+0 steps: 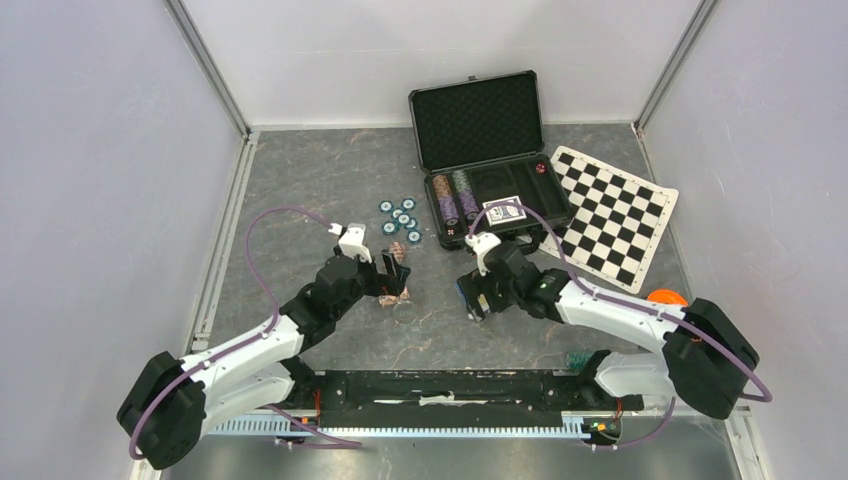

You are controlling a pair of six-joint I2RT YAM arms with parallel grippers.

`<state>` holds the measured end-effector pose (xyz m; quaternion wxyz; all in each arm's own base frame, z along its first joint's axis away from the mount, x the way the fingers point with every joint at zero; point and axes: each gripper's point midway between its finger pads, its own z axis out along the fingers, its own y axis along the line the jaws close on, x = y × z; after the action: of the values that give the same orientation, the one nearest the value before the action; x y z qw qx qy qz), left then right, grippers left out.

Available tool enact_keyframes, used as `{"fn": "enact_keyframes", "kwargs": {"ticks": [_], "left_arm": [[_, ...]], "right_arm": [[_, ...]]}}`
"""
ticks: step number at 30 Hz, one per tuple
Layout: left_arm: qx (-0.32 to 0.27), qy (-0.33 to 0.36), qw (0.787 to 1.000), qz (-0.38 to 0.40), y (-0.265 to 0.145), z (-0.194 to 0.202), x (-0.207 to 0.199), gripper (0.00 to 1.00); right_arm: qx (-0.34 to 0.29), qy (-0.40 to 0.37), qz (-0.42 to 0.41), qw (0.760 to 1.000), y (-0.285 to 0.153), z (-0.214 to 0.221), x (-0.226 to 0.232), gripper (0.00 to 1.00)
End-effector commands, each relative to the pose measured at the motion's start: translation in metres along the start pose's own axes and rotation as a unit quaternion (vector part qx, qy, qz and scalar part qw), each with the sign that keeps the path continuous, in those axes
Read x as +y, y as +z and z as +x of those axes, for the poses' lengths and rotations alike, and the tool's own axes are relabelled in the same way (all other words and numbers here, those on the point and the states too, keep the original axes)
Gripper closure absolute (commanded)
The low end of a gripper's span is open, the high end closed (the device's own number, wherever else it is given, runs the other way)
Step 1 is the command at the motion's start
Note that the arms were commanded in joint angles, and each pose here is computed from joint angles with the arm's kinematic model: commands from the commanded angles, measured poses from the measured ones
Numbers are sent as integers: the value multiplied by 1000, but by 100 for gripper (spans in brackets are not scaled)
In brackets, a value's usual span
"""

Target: Pack up texas hold em set

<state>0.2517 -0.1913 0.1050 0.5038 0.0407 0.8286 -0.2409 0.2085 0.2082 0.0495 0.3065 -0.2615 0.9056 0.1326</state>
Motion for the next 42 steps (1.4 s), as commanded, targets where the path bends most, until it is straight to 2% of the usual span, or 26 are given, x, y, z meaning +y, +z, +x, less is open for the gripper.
{"fn": "enact_keyframes", "kwargs": {"ticks": [1,6,11,15,19,23,27,32,38,42], "left_arm": [[-25,14,1000,-1,0,-11,1,0],[-22,14,1000,3,0,-10,-2,0],[-23,12,1000,5,0,-11,-2,0],[-24,12,1000,6,0,-11,-3,0],[-23,11,1000,8,0,-11,-3,0],[-24,10,1000,10,-1,-12,-4,0],[-23,10,1000,9,-1,-11,-4,0],[-21,9,1000,10,0,-11,-5,0],[-24,2,1000,17,-2,-13,-7,0],[-25,2,1000,17,-4,-13,-7,0]], "right_arm": [[-6,6,-6,1000,8,-4,22,4],[5,11,0,1000,20,-3,26,8],[-2,18,17,1000,22,-13,24,31],[-38,22,39,998,5,-39,17,41],[-62,18,70,995,-14,-61,6,43],[-52,32,116,991,-23,-53,-26,45],[-55,84,157,983,-34,-34,-72,47],[-91,154,213,961,-56,-18,-124,47],[-111,166,211,957,-69,-21,-133,48],[-147,166,198,955,-78,-48,-131,48]]}}
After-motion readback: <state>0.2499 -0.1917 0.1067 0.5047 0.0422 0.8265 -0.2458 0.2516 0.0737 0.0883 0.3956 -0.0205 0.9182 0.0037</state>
